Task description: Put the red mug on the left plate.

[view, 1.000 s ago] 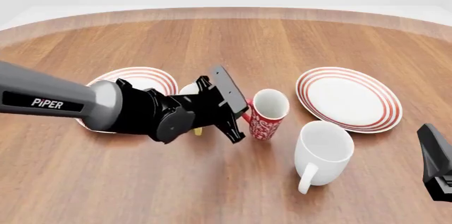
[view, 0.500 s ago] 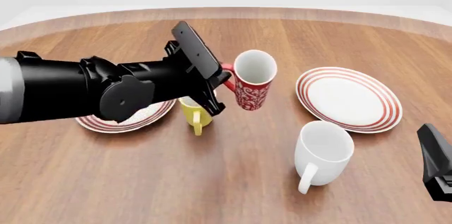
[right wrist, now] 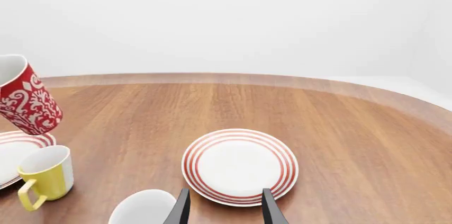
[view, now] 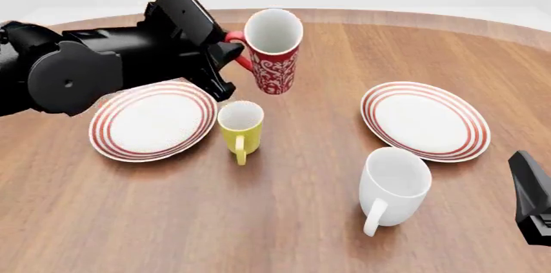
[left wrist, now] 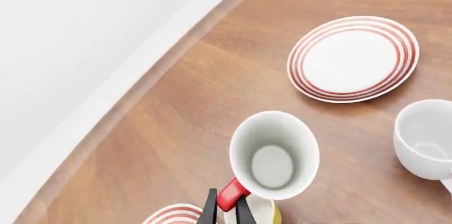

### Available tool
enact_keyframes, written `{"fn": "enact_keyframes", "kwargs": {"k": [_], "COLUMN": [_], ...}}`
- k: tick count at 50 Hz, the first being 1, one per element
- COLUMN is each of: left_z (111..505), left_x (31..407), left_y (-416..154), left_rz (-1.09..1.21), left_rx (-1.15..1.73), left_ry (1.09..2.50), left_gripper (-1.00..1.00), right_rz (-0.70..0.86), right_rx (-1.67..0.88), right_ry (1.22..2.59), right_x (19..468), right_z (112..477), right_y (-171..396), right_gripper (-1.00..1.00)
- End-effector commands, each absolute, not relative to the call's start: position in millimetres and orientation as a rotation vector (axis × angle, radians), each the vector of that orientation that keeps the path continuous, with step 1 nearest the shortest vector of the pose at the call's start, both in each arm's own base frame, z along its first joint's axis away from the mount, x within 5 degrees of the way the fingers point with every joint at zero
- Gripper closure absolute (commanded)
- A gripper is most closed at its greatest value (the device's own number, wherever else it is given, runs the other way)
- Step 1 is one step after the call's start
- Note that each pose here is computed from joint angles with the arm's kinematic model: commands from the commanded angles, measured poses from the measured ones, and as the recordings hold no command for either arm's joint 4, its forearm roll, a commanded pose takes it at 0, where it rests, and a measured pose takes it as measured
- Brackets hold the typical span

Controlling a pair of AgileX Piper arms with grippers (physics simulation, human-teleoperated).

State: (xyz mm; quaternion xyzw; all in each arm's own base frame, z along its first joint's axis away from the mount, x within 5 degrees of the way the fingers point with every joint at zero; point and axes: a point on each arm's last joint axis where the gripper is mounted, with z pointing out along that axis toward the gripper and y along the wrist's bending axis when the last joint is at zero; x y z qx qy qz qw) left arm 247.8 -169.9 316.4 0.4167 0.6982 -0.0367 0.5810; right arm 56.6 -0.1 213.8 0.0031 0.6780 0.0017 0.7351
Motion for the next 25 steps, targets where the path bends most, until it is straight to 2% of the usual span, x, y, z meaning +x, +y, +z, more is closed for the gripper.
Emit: {"fn": "enact_keyframes", "kwargs": {"k": [1, 12, 25], "left_z": [327.6, 332.4, 346.0], "left_x": [252.2, 281.2, 282.2], "left_y": [-147.3, -110.4, -88.4], "left_rz": [-0.045, 0.061, 0.087], "left_rx": [0.891, 0.760, 0.660], "left_ry": [1.648, 1.709, 1.725], "left_gripper": [1.00, 1.00, 1.00], "right_rz": [0.003, 0.003, 0.003], "right_rx": [0.006, 0.006, 0.006], "right_ry": [1.489, 1.489, 1.490], "right_x": [56.4, 56.4, 56.4], "right_z": [213.7, 213.7, 213.7], "right_y": [-0.1, -0.1, -0.1], "right_gripper": [-1.00, -1.00, -1.00]}}
